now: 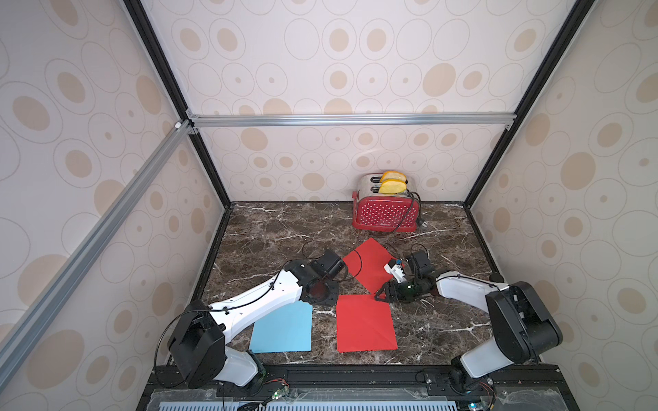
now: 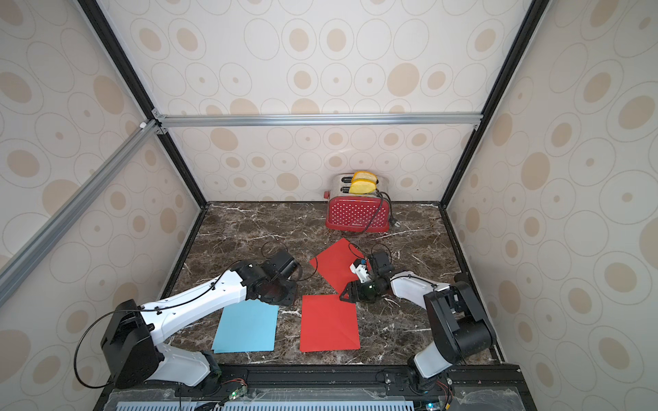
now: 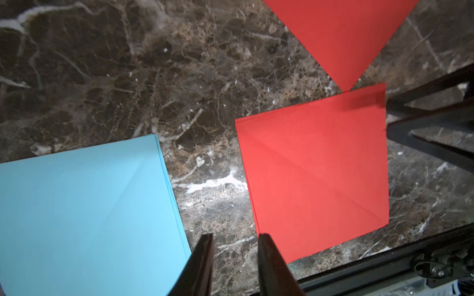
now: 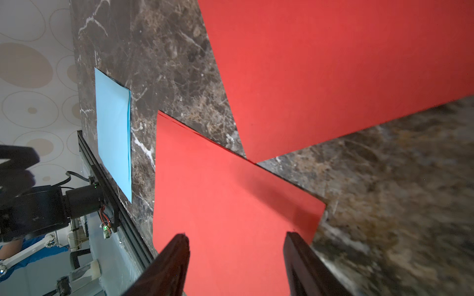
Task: Sort the scattered colored papers by color
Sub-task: Place the colored paper, then pick up the colored paper from the center of the board.
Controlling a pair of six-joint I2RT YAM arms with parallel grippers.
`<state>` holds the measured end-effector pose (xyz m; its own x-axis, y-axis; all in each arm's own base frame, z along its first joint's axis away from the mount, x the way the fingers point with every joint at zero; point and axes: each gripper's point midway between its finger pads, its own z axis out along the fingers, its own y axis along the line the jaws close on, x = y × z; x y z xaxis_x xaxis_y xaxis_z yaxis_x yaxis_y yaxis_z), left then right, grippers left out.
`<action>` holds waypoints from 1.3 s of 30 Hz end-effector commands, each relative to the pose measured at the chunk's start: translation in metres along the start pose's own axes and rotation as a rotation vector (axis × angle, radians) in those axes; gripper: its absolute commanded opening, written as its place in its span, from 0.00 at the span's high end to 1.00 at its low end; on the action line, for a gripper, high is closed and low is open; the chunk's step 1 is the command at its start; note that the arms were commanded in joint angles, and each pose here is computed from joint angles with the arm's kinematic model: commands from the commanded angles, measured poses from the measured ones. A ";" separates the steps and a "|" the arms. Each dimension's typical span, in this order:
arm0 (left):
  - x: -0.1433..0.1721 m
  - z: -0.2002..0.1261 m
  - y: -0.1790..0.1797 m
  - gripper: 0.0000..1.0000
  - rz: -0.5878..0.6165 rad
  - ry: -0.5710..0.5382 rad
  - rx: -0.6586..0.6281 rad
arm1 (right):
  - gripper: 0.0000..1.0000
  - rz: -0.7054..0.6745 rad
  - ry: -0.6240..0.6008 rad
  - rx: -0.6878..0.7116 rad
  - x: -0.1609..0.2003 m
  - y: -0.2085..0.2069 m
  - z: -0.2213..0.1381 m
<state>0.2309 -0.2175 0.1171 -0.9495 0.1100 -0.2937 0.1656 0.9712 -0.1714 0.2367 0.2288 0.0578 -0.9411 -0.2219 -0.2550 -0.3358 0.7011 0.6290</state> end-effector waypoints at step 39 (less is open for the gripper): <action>-0.171 0.128 0.001 0.49 -0.048 0.007 -0.019 | 0.44 0.010 0.048 0.308 -0.119 -0.109 -0.001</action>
<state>0.4180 -0.2566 0.0473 -0.9607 0.0565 -0.2717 0.0969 0.9858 -0.1374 0.3883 0.1851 0.0315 -0.9395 -0.2278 -0.2558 -0.3182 0.8568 0.4057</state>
